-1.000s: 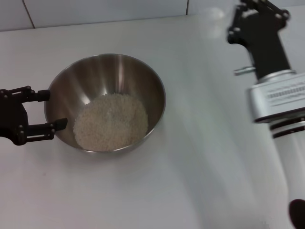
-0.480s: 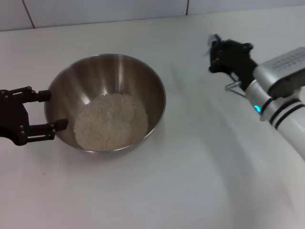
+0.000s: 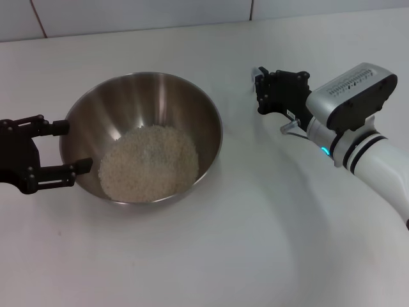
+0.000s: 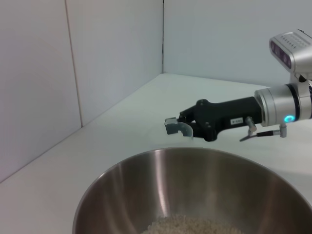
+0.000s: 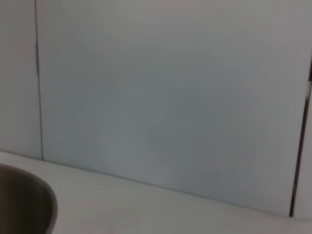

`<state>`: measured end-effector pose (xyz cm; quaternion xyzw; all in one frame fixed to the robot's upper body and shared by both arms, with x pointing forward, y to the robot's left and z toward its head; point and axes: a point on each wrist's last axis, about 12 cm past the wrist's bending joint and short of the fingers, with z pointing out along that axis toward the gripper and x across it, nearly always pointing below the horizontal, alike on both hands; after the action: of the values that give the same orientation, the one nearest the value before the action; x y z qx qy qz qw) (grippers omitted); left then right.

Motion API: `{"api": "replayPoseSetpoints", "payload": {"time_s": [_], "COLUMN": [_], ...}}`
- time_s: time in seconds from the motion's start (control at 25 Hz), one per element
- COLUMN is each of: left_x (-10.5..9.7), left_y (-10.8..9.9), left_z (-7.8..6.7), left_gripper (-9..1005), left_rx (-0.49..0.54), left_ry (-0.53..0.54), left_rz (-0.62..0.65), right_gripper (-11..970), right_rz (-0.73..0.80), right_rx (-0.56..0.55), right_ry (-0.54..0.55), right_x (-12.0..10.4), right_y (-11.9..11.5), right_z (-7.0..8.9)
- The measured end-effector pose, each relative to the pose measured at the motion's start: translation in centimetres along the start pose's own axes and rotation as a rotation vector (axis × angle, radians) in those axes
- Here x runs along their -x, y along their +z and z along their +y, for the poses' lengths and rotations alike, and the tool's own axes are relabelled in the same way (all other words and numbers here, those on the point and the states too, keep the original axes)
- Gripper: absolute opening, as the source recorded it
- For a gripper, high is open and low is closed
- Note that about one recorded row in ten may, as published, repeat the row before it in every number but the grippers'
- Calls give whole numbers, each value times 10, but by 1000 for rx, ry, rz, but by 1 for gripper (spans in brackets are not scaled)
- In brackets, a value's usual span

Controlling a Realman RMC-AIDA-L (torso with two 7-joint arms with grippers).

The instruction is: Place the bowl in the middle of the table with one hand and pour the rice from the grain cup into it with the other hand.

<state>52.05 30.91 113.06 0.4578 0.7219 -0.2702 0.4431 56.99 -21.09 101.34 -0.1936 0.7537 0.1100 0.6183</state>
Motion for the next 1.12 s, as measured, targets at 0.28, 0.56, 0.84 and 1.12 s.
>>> {"api": "replayPoseSetpoints", "payload": {"time_s": [0.28, 0.56, 0.84, 1.12], "left_x": [-1, -2, -3, -2], "left_y": [0, 0, -2, 0], "left_z": [0, -1, -2, -1], "left_gripper": [802, 802, 802, 802], "left_rx": [-2, -5, -1, 0], "left_ry": [-3, -5, -6, 1], "left_rz": [4, 5, 0, 0], "right_gripper": [91, 442, 716, 790], "right_rz": [31, -25, -532, -632], "right_rx": [-13, -80, -390, 219], "right_ry": [54, 170, 309, 61], "right_x": [-16, -37, -22, 41], "right_y": [-16, -56, -145, -131], "right_z": [5, 8, -29, -76]}}
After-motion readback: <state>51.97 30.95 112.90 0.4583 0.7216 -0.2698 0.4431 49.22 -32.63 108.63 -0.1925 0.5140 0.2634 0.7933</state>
